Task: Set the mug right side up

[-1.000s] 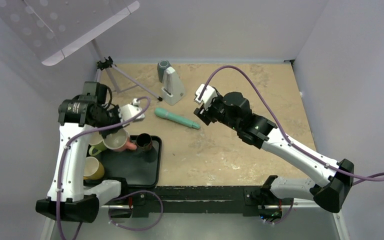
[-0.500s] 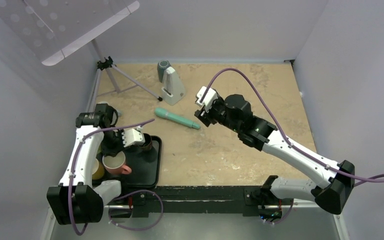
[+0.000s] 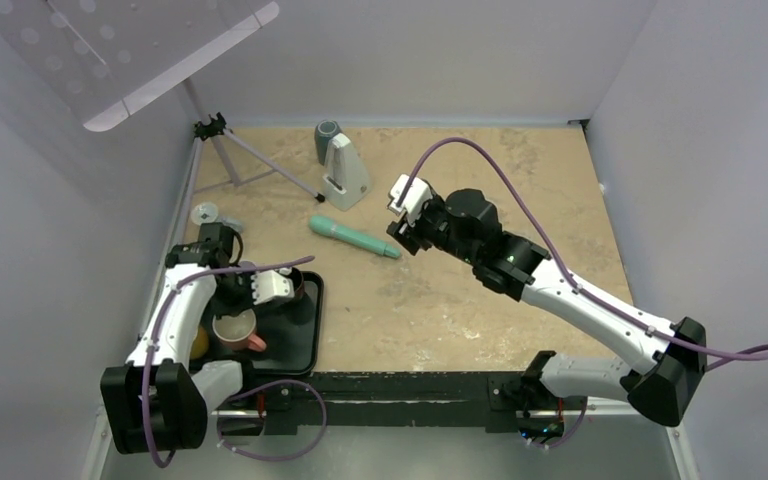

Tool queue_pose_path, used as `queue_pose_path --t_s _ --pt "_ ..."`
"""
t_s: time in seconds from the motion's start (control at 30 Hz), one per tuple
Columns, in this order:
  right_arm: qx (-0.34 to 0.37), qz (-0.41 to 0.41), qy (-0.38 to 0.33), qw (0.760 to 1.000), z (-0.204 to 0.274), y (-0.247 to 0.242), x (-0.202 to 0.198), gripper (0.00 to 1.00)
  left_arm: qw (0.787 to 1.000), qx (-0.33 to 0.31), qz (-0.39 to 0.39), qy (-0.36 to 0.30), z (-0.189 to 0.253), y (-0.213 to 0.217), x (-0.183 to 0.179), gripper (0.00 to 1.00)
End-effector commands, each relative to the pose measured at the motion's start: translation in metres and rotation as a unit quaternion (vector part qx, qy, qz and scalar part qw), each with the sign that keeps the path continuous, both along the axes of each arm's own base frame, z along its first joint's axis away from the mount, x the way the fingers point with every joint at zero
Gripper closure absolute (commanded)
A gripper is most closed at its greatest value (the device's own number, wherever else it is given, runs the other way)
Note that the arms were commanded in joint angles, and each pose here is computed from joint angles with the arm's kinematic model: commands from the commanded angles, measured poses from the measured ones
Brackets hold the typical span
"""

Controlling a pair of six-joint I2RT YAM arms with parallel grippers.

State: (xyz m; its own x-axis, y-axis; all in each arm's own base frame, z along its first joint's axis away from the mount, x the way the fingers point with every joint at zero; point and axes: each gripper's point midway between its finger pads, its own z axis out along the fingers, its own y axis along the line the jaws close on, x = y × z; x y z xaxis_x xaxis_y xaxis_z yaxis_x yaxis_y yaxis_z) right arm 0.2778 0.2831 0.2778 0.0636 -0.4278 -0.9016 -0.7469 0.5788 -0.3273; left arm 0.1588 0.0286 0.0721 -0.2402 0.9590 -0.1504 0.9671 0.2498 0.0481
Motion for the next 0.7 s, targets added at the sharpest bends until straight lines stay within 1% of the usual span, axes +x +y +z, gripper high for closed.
queue_pose_path --t_s 0.0,0.13,0.17,0.27,0.3,0.33,0.5,0.57,0.63,0.67 --pt "0.019 0.001 -0.029 0.999 0.025 0.006 0.007 0.39 0.999 0.014 -0.032 0.001 -0.013 0.006 -0.005 1.00" --pt "0.016 0.006 -0.031 0.999 0.027 0.008 0.009 0.39 1.000 0.011 -0.020 0.007 -0.013 0.005 -0.006 1.00" --pt "0.015 0.007 -0.032 0.999 0.027 0.009 0.009 0.39 1.000 0.009 -0.013 0.012 -0.010 0.005 -0.008 0.98" --pt "0.018 0.009 -0.034 0.999 0.028 0.011 0.010 0.39 1.000 0.010 0.005 0.028 -0.003 0.006 -0.009 0.68" --pt "0.018 0.011 -0.035 0.999 0.029 0.012 0.011 0.39 0.999 0.009 0.011 0.029 -0.001 0.006 -0.008 0.63" --pt "0.019 0.013 -0.035 0.999 0.029 0.014 0.011 0.39 1.000 0.008 0.016 0.025 0.002 0.006 -0.006 0.60" --pt "0.012 0.019 -0.033 0.999 0.025 0.019 0.014 0.39 1.000 -0.006 0.028 -0.004 0.014 0.002 0.006 0.61" --pt "0.010 0.019 -0.034 0.999 0.025 0.020 0.015 0.39 0.999 -0.004 0.031 -0.012 0.016 0.004 0.009 0.69" --pt "0.008 0.019 -0.035 0.999 0.024 0.020 0.016 0.39 0.999 0.006 0.034 -0.022 0.014 0.008 0.014 0.83" --pt "0.006 0.020 -0.035 0.999 0.023 0.020 0.016 0.39 0.999 0.013 0.036 -0.026 0.013 0.011 0.016 0.85"
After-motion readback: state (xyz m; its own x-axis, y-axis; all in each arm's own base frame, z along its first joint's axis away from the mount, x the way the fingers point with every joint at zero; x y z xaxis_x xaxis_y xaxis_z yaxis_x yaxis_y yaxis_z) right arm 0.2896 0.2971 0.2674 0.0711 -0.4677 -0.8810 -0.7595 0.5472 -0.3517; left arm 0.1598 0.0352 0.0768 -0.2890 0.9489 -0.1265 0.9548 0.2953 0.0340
